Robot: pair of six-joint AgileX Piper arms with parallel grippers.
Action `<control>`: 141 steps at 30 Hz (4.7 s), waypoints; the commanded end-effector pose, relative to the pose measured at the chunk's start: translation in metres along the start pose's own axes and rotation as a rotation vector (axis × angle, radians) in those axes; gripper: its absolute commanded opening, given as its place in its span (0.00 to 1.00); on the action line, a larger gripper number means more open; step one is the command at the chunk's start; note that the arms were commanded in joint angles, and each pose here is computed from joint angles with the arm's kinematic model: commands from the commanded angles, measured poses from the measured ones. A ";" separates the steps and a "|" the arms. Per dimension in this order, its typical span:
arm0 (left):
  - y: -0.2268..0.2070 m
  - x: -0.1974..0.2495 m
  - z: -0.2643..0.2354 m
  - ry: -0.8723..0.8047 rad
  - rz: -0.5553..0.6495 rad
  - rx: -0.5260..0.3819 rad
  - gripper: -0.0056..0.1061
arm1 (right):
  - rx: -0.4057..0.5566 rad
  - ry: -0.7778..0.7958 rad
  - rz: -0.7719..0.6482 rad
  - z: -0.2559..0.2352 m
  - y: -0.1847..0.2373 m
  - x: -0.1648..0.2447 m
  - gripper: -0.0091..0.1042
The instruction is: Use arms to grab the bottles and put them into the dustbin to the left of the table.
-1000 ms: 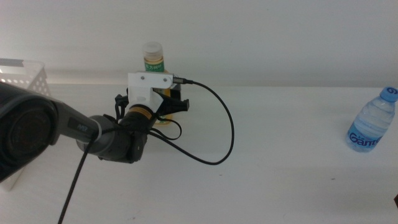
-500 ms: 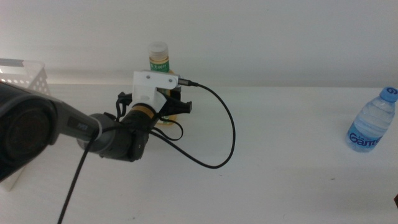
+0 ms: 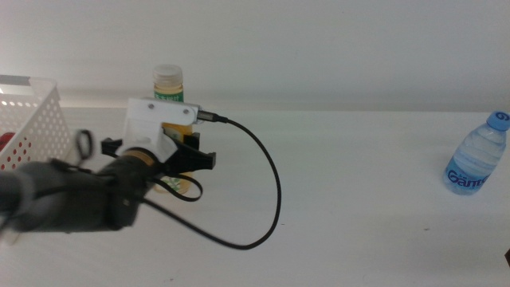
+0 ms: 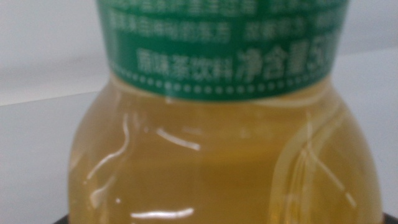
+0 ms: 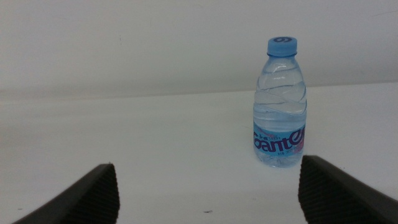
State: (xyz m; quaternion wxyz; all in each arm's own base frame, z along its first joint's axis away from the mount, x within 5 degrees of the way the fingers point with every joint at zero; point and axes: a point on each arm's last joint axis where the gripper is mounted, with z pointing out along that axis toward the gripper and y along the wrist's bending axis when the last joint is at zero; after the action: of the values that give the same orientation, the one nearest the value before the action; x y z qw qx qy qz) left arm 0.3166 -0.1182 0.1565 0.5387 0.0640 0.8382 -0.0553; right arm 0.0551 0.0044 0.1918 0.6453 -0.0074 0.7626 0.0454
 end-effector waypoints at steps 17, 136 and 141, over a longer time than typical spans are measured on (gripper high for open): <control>0.060 -0.078 -0.112 0.490 0.010 0.206 0.03 | 0.007 -0.004 -0.015 0.001 -0.001 0.012 0.76; 0.007 -0.156 -0.314 0.118 0.149 0.394 0.89 | 0.007 -0.004 -0.015 0.001 -0.001 0.012 0.76; 0.006 -0.157 -0.322 0.086 0.114 0.438 0.89 | 0.007 -0.004 -0.015 0.001 -0.001 0.012 0.76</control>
State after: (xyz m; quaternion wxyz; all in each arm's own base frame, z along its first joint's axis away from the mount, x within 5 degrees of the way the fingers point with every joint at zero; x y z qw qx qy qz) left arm 0.0966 -0.0666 0.4301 0.4686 0.2317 0.8326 -0.1831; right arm 0.0551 0.0044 0.1918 0.6453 -0.0074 0.7626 0.0454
